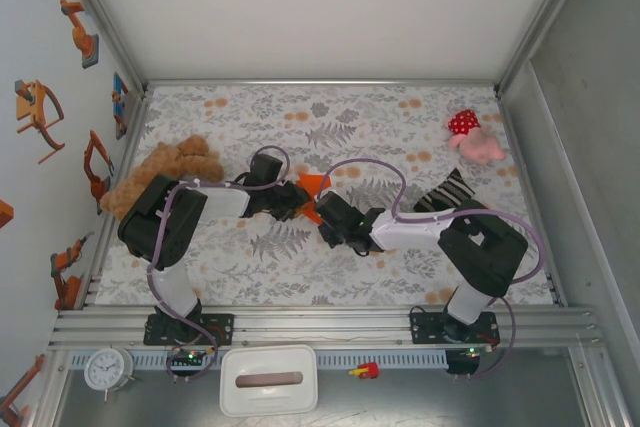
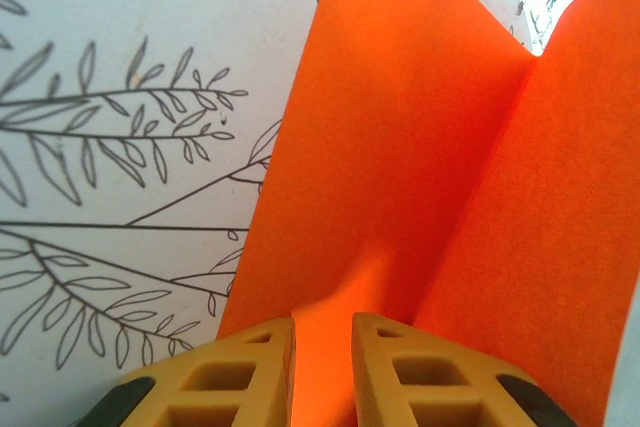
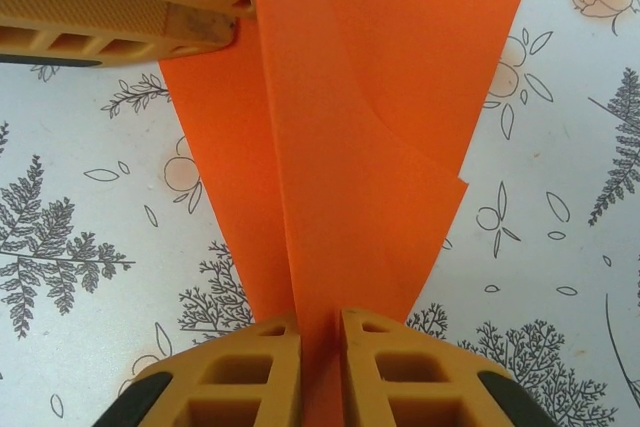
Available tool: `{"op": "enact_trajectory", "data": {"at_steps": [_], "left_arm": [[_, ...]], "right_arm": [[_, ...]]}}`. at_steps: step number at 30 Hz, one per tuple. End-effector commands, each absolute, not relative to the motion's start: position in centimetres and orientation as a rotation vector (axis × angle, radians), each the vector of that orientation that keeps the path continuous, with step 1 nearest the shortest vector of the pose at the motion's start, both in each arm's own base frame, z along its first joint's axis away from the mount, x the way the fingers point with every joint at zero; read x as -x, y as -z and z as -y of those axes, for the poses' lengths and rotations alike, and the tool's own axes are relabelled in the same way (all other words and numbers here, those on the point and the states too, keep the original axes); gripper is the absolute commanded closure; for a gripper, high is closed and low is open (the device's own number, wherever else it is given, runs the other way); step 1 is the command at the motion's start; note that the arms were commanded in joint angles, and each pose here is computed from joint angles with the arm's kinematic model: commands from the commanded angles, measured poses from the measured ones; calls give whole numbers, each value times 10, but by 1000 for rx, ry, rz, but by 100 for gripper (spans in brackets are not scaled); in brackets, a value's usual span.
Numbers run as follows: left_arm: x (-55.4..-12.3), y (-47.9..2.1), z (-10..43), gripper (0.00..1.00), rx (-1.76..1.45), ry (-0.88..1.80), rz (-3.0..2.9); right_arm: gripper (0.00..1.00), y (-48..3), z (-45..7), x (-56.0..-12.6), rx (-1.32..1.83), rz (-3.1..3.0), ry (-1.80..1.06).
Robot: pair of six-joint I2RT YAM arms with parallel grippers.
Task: Fold a paper plane with a square sheet of paper (pick it up from the middle)
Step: Fourth fold the wing at the center of the table.
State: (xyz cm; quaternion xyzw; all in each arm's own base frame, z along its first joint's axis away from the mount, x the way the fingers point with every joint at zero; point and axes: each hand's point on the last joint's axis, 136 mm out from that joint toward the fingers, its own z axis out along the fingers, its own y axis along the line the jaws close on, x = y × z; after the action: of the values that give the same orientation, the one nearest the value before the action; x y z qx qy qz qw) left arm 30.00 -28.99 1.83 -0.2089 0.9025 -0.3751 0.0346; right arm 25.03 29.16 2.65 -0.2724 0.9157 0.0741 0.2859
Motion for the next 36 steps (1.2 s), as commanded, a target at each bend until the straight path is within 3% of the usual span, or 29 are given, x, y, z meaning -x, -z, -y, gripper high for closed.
{"op": "enact_trajectory", "data": {"at_steps": [1, 14, 28, 36], "left_arm": [[-286, -1, 288, 77, 673, 1089, -2860], [-286, -2, 289, 77, 666, 1093, -2862], [-287, -10, 288, 77, 648, 1093, -2851], [-289, -23, 285, 76, 616, 1068, -2834]], "right_arm": [[83, -31, -293, -261, 710, -2419, -167], [78, -30, -292, -265, 718, -2410, -134], [96, -32, -290, -265, 722, -2405, -124], [95, -26, -292, -258, 740, -2430, -176]]}}
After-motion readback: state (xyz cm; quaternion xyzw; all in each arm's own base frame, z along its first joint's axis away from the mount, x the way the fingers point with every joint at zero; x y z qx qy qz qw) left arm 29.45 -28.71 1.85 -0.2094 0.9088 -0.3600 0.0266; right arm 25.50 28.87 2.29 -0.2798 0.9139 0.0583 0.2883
